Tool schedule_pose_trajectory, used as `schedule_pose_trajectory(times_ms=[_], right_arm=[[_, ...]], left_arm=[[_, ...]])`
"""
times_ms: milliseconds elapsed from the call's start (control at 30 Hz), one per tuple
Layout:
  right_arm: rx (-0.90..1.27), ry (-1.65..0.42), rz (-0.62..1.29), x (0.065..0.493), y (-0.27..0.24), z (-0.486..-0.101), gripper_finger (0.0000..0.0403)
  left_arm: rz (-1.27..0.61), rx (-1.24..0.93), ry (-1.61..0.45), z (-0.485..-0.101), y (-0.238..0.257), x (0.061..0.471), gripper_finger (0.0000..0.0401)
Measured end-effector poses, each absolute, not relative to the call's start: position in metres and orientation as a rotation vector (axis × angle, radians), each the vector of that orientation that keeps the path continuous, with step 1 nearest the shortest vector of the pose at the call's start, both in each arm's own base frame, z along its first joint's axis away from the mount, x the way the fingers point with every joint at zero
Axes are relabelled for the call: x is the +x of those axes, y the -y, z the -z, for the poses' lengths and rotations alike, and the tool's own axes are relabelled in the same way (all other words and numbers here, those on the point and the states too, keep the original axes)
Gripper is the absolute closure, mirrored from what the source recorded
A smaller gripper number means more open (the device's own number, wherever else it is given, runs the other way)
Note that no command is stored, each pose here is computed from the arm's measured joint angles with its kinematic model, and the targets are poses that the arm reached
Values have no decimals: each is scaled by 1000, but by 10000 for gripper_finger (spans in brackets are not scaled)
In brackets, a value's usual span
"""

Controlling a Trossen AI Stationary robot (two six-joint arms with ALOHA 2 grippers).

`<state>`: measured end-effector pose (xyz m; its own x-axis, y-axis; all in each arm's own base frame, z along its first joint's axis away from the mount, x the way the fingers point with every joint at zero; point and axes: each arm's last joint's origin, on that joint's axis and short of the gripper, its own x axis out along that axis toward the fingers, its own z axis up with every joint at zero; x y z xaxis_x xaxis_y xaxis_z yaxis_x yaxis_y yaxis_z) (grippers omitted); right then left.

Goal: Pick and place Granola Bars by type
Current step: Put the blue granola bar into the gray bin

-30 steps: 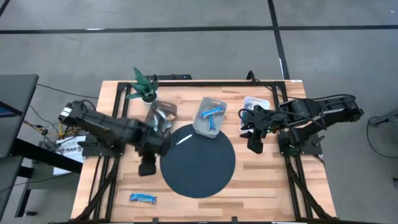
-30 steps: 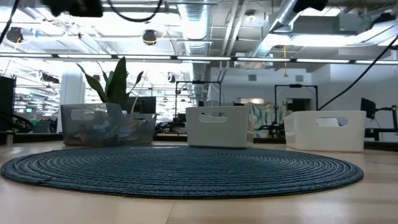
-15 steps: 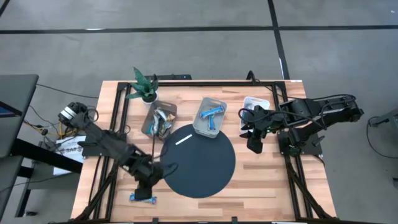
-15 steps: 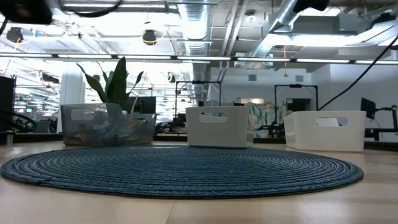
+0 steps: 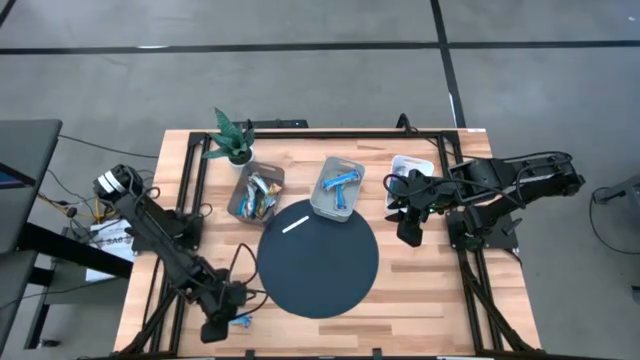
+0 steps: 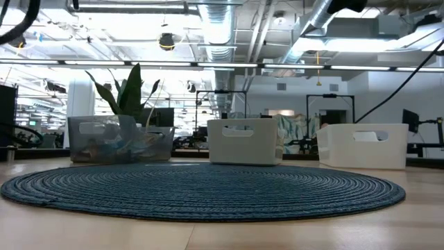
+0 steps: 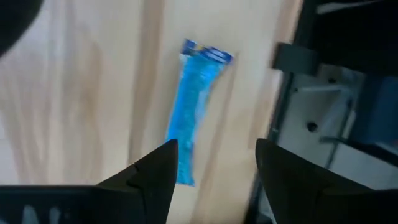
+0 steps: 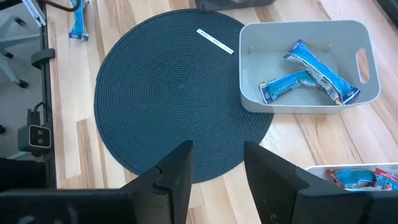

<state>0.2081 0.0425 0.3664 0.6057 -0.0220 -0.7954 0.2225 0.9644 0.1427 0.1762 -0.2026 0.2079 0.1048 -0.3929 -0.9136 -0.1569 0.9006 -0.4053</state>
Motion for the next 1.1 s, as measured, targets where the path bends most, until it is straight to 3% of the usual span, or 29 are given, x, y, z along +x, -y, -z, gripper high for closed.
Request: schedule_pose_trajectory(times_ms=[167,433,800,933,1100], right_arm=[[239,-911,144,208,-42,-366,270],[263,-906,154,208,-42,-367,269],[266,-895,152,209,-43,-367,269],[266,-895,152,209,-43,-367,270],[266,-895,152,209,-43,-367,273]], left_arm=[[111,-435,-1435,-197,201,171,184],[166,-432,-1425,-172,213,180,181],[146,-395,-1622,-133,222,184,184],[109,-422,-1612,-134,221,183,216],[64,-449,-1598,-138,218,182,306]])
